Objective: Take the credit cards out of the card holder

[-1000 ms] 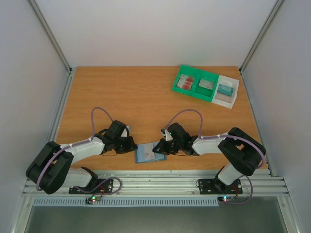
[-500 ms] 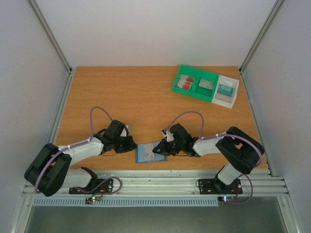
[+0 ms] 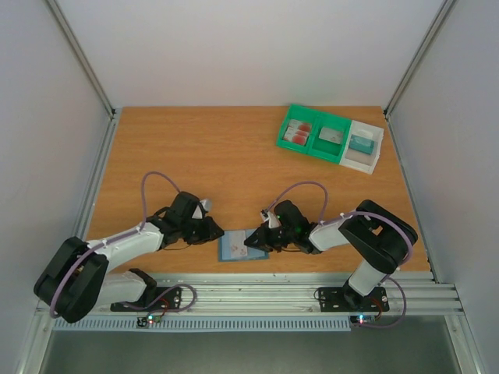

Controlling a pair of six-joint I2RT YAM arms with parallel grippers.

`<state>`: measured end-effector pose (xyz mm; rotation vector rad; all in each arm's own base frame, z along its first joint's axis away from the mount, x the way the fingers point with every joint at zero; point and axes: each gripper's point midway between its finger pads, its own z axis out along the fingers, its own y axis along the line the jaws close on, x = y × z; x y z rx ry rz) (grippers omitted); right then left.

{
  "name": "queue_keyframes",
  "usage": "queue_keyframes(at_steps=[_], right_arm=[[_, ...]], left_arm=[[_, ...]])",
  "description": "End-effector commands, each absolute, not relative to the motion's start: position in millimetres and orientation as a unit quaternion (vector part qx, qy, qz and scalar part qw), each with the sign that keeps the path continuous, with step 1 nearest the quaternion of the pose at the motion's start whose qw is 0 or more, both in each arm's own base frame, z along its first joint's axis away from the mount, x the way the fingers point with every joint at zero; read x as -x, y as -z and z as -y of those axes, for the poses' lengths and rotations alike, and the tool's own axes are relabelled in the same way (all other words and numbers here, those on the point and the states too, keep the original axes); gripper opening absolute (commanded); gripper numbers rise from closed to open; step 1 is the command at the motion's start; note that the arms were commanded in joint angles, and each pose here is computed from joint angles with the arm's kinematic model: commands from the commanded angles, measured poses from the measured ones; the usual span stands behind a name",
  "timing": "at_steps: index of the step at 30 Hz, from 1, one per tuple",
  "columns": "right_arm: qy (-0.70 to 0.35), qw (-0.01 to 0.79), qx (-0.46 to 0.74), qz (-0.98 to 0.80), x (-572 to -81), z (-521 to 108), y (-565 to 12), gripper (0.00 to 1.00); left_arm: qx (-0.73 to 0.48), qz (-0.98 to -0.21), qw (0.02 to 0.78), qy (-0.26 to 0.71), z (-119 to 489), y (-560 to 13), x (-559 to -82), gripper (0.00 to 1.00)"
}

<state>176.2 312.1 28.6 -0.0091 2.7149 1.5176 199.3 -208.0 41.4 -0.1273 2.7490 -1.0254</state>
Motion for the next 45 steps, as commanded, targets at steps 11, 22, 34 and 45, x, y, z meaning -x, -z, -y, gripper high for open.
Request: queue_keyframes(at_steps=[11,22,34,45], right_arm=[[-0.473,0.023,-0.003,-0.881,-184,-311,-21,0.1],[-0.499,0.017,0.01,-0.867,-189,-326,-29,0.13],[-0.49,0.028,0.004,-0.871,-190,-317,-24,0.01],[-0.484,0.032,-0.007,-0.874,-189,-301,-21,0.01]], left_arm=[[0.033,-0.923,0.079,0.376,235,-25,-196,0.17],[0.033,-0.925,0.079,0.371,231,-18,-193,0.14],[0.02,-0.932,0.086,0.352,224,-12,-190,0.14],[0.008,-0.938,0.082,0.336,222,-3,-190,0.16]])
